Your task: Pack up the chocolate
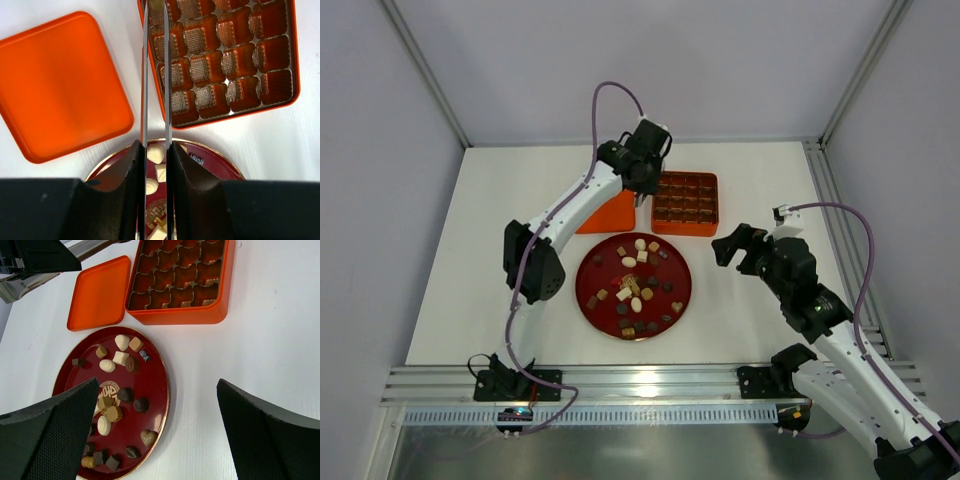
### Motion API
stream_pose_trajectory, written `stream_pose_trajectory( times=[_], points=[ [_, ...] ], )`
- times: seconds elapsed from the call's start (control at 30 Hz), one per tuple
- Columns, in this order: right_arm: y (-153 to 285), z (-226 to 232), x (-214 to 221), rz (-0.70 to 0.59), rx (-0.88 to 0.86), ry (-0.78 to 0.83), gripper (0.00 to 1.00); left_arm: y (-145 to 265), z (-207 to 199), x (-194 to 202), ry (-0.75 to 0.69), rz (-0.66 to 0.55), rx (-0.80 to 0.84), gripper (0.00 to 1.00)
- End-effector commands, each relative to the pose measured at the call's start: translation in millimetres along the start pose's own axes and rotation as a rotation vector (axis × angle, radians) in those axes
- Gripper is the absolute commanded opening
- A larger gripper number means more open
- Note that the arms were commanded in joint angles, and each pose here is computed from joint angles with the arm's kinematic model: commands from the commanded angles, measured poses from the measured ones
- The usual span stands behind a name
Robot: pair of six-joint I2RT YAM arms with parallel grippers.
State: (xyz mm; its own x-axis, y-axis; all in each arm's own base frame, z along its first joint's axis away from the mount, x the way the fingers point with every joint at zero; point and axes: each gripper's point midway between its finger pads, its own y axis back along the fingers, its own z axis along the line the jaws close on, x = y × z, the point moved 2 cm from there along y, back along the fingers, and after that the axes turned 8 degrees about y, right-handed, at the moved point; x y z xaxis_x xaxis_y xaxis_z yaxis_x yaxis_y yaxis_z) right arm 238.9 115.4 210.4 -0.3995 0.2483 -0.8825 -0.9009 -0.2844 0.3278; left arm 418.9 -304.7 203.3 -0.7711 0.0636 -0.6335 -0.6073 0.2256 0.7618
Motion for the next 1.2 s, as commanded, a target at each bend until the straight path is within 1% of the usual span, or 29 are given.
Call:
stream_pose_trajectory(
  times=[0.0, 0.17, 0.33, 0.47, 0.63, 0.7, 0.83, 1.07, 1.17],
  points=[
    [3.9, 5.9, -19.3, -0.052, -0.008, -0.002, 1.0, -2.4, -8.6, -12.3, -0.007, -0.037, 0.035, 0.15],
    [3.2, 5.5, -18.1, -0.049, -0.007, -0.002, 1.0, -11.0, -7.0, -5.1, -0.012, -0.014, 0.024, 0.15],
    [2.9, 5.4, -18.9, -0.05, -0.006, 0.003, 1.0, -17.4, -6.8, -2.7, -0.014, -0.006, 0.022, 0.17],
    [2.5, 6.0, -19.5, -0.051, -0.008, 0.001, 1.0, -18.6, -7.2, -1.6, -0.017, -0.004, 0.021, 0.22],
    [1.7, 6.0, -17.7, -0.047, -0.009, 0.0, 1.0, -17.2, -6.2, -3.5, -0.018, -0.009, 0.019, 0.26],
    [1.5, 5.9, -17.4, -0.047, -0.009, 0.0, 1.0, -17.1, -6.7, -3.5, -0.021, -0.01, 0.018, 0.31],
    [1.2, 6.2, -17.4, -0.046, -0.011, 0.0, 1.0, -13.9, -7.9, -7.2, -0.022, -0.02, 0.025, 0.36],
    [1.6, 6.1, -17.0, -0.046, -0.011, -0.003, 1.0, -4.7, -9.8, -15.8, -0.021, -0.045, 0.036, 0.37],
    [2.5, 6.3, -17.9, -0.05, -0.013, -0.004, 1.0, 5.3, -9.3, -21.4, -0.017, -0.06, 0.042, 0.37]
  ],
)
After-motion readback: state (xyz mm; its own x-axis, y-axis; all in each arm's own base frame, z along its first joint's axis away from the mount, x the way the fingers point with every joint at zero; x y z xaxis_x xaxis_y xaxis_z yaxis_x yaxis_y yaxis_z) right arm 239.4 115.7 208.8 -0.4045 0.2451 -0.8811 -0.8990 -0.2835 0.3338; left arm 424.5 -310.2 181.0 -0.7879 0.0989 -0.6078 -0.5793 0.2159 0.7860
